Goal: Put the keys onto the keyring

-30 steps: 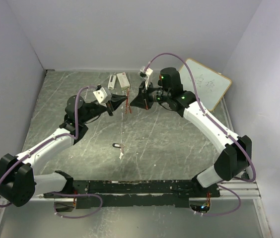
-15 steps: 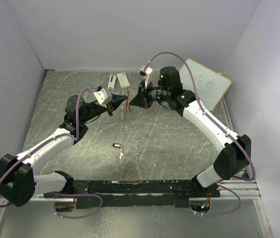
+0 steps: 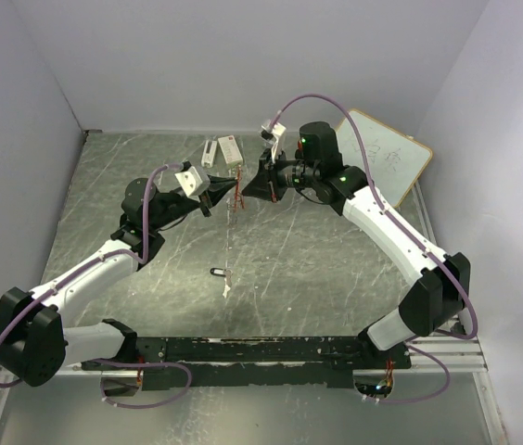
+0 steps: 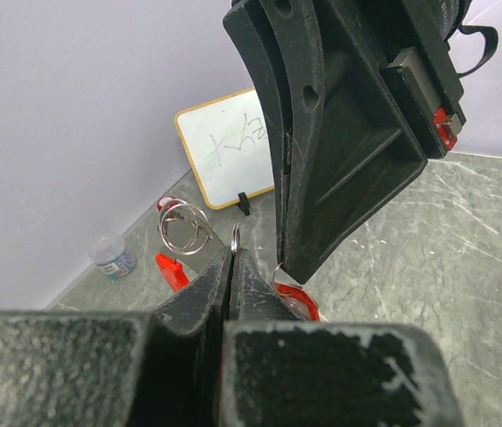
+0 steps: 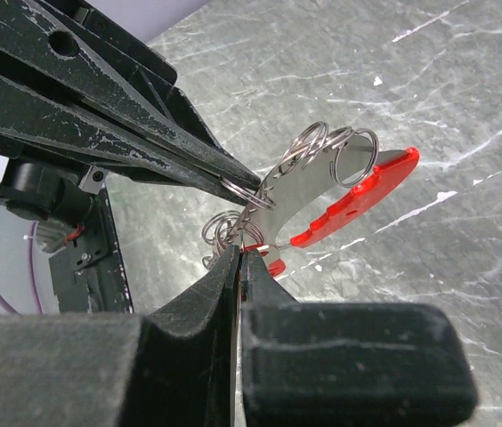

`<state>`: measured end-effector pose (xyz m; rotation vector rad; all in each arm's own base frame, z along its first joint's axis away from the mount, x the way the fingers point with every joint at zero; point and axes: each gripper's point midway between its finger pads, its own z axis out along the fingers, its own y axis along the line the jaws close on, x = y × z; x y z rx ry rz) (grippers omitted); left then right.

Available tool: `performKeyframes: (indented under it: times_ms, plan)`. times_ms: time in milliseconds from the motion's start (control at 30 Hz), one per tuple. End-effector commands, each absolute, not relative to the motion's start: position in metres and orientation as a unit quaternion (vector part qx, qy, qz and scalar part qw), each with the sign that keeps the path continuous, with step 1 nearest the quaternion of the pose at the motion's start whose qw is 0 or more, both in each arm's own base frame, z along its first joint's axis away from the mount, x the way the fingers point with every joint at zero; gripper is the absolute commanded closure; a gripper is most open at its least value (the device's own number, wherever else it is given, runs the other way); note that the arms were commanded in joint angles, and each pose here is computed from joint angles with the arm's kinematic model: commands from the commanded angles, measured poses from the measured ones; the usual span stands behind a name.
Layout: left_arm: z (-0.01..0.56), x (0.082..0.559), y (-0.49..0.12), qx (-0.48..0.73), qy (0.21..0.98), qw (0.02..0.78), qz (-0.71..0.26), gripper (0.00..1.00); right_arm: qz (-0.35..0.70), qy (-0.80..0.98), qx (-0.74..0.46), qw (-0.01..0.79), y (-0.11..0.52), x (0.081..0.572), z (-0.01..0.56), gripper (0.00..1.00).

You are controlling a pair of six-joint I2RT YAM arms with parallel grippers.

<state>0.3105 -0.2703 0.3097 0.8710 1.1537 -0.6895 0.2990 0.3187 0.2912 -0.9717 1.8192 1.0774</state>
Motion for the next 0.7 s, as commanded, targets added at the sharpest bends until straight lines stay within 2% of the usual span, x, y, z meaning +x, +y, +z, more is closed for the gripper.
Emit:
performKeyframes:
  times_ms: [0,667]
  plan:
    - [0.3308,0.3045,-0.2686,0.401,0.482,0.717,-0.305,0.93,0.429,0.713,-0.384,0.401,0.3203,0.2992,0.3017,1.00]
    - [0.3319,0.3048,-0.2687,0.400,0.481,0.718,-0.305,0.93,0.450,0.710,-0.382,0.383,0.3285,0.2988,0.2963,1.00]
